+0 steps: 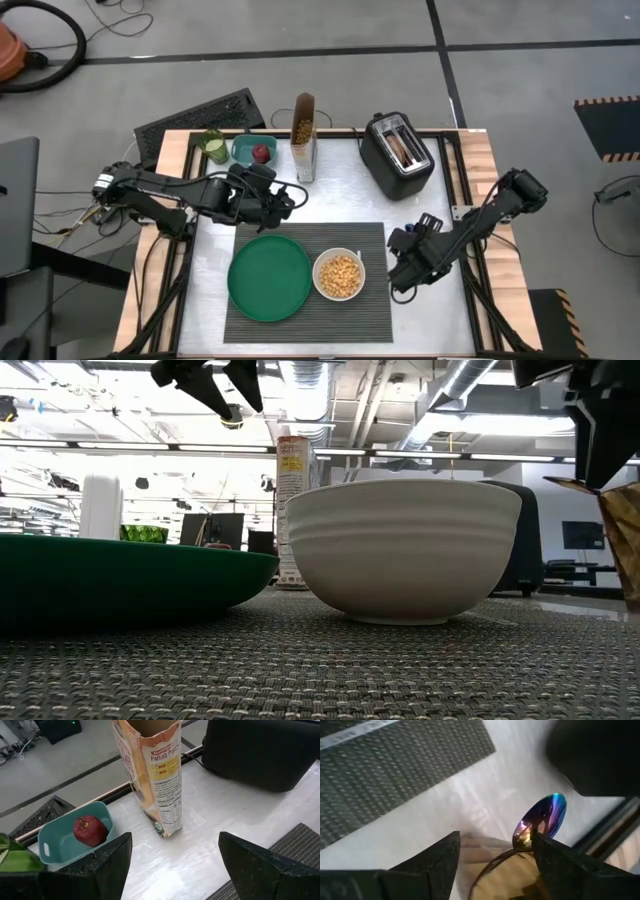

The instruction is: Arrange a breakfast setting

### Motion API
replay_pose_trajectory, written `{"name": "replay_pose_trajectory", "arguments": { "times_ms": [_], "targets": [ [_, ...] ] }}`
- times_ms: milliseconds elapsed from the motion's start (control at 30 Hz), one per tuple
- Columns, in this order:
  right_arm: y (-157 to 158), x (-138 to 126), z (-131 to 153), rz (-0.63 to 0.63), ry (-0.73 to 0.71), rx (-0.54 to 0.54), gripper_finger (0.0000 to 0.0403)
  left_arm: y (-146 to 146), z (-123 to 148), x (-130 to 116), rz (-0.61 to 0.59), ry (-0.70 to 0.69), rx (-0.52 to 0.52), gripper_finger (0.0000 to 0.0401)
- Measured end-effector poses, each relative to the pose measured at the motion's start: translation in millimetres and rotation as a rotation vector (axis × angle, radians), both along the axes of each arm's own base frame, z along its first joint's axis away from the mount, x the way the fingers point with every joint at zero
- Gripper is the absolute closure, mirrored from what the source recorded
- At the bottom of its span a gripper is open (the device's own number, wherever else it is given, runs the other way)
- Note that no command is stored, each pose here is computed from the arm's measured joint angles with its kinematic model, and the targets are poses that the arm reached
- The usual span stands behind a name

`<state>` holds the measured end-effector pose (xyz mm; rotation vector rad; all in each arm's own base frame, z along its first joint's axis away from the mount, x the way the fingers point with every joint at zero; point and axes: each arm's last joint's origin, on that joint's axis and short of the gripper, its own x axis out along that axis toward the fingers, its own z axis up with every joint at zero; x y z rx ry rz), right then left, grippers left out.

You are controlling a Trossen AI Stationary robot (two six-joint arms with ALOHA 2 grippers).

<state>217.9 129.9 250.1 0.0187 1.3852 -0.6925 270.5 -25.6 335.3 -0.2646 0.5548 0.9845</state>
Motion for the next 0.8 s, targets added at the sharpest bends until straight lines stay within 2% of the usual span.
{"name": "replay_pose_trajectory", "arguments": {
  "times_ms": [167,467,667,800],
  "targets": [
    [1.3,-2.9,0.3,-0.015,0.005,-0.009,0.0193,0.0,0.0,0.0,0.0,-0.001,-0.001,0.012],
    [4.0,-4.1,0.3,-0.007,0.001,-0.003,0.038,-0.1,-0.1,0.0,0.01,-0.014,-0.013,0.012],
    [3.9,-4.1,0.4,-0.035,-0.012,-0.002,0.0372,-0.3,-0.3,0.1,0.006,-0.013,-0.022,0.012],
    [4.2,-3.9,1.8,-0.043,-0.018,-0.001,0.0386,-0.3,-0.3,0.1,0.006,-0.014,-0.021,0.012]
  ]
}}
